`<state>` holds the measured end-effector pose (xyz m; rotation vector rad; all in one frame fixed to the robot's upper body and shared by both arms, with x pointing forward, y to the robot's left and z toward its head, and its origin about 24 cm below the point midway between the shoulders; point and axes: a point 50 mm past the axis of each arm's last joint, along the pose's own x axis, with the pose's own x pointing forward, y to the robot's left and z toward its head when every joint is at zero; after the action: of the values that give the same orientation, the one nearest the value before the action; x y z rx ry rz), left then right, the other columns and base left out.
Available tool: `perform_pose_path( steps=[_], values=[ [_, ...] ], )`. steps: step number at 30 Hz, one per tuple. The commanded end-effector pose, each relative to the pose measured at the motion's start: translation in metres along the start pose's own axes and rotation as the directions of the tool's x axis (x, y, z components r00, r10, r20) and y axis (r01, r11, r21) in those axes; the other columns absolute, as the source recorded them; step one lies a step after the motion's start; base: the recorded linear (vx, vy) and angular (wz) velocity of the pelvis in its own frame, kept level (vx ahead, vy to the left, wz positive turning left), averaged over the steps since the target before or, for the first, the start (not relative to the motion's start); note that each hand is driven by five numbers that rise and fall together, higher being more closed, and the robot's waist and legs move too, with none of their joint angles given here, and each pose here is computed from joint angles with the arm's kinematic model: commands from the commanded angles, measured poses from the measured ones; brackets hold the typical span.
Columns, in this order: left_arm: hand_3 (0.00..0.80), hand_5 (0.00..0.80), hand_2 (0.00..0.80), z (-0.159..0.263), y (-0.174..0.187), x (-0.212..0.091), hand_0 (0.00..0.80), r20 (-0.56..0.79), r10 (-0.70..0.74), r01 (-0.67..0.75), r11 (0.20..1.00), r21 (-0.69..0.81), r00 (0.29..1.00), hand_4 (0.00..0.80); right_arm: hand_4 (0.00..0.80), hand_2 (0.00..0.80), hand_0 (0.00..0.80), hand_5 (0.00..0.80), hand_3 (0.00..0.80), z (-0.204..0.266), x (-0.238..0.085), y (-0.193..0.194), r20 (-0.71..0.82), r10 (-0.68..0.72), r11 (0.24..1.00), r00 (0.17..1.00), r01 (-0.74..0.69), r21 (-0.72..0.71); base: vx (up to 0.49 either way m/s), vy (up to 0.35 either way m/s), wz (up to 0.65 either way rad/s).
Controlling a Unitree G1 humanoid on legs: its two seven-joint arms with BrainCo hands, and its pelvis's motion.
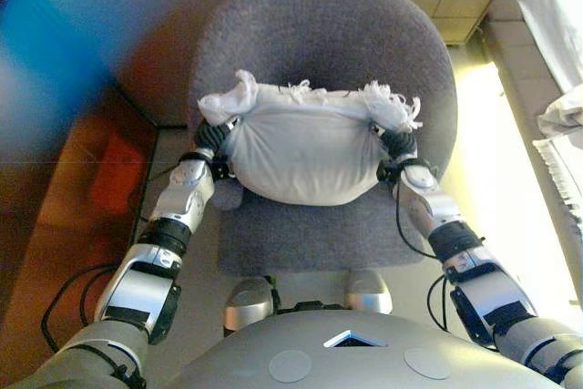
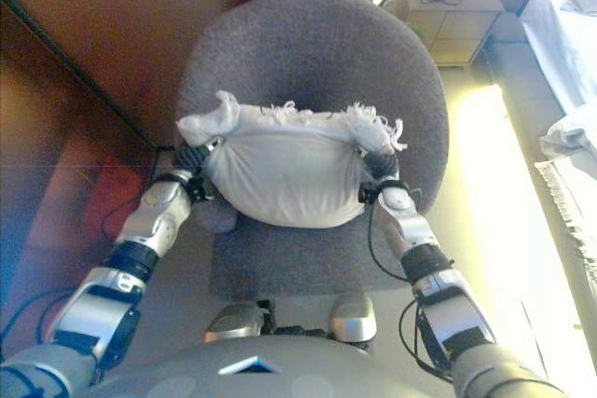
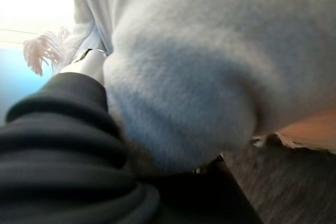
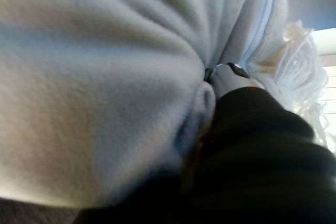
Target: Pick up the cushion and take it to the sofa
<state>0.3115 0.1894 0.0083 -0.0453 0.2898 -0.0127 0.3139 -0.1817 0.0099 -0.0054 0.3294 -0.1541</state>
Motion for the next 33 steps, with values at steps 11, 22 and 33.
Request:
perform_pose_path(
  steps=[11, 22, 33],
  values=[
    [0.8, 0.8, 0.8, 0.027, -0.012, 0.014, 0.8, 0.015, -0.014, 0.015, 1.0, -0.026, 1.0, 0.8, 0.8, 0.8, 0.8, 0.8, 0.8, 0.051, 0.019, 0.005, 0.032, 0.086, 0.992, 0.996, -0.083, -0.092, 0.183, -0.078, 0.01],
    [0.8, 0.8, 0.8, 0.059, 0.005, 0.04, 0.8, -0.027, 0.041, -0.04, 0.997, 0.062, 0.999, 0.8, 0.8, 0.8, 0.8, 0.8, 0.8, 0.047, 0.041, 0.021, -0.1, 0.095, 0.994, 0.99, -0.089, 0.056, 0.076, -0.113, 0.12],
    [0.129, 0.129, 0.129, 0.129, -0.008, 0.053, 0.129, 0.135, 0.045, -0.063, 0.989, 0.133, 0.99, 0.129, 0.0, 0.0, 0.0, 0.0, 0.0, 0.101, 0.053, 0.011, 0.024, 0.022, 0.996, 0.999, -0.024, 0.086, -0.16, 0.012, 0.12]
  ],
)
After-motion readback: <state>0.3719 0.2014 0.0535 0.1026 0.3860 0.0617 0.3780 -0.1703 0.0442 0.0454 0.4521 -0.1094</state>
